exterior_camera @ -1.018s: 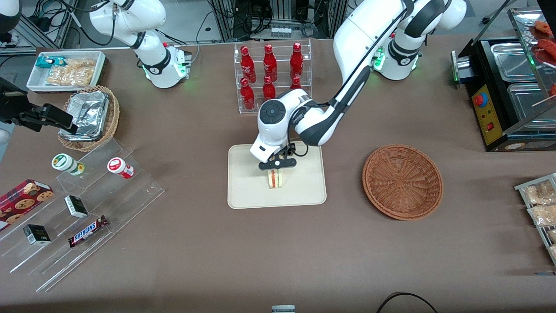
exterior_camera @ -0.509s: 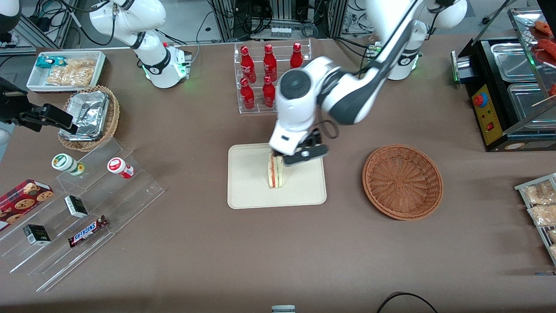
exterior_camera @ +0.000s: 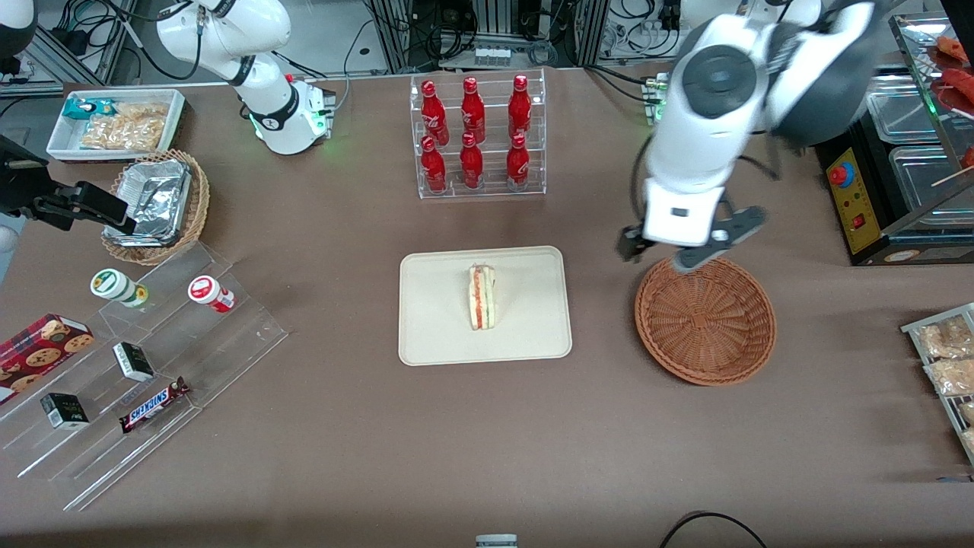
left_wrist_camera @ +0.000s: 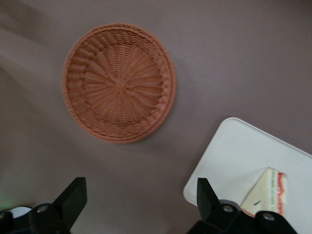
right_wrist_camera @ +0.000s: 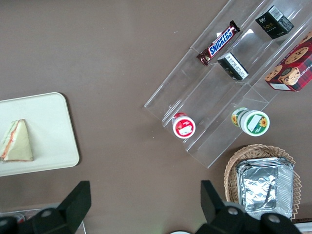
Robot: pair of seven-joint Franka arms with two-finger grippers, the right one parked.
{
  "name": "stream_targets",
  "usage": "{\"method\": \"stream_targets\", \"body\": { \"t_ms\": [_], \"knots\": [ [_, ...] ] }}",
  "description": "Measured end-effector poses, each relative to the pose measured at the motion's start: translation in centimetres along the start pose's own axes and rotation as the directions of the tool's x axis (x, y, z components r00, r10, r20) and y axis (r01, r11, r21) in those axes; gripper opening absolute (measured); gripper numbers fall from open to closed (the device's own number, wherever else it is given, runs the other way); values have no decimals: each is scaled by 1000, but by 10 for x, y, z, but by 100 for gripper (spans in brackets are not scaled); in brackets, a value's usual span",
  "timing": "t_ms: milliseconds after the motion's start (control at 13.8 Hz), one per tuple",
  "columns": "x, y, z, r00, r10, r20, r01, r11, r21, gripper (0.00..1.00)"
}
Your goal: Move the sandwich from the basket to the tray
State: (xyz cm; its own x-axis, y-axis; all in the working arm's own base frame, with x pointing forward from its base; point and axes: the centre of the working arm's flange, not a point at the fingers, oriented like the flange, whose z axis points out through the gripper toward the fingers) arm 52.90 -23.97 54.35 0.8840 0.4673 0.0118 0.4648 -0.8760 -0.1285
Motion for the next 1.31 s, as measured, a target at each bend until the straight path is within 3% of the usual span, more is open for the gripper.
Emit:
{"method": "stream_targets", "body": {
  "t_ms": [218, 436, 727, 1309],
  "knots": [
    [39, -64, -8, 990, 108, 88, -109, 994, 4, 100],
    [75, -129, -15, 961, 246, 125, -244, 969, -26, 100],
    [93, -181, -29, 917, 382, 112, -378, 924, -58, 100],
    [88, -171, -40, 889, 453, 67, -448, 891, -72, 100]
  ]
}}
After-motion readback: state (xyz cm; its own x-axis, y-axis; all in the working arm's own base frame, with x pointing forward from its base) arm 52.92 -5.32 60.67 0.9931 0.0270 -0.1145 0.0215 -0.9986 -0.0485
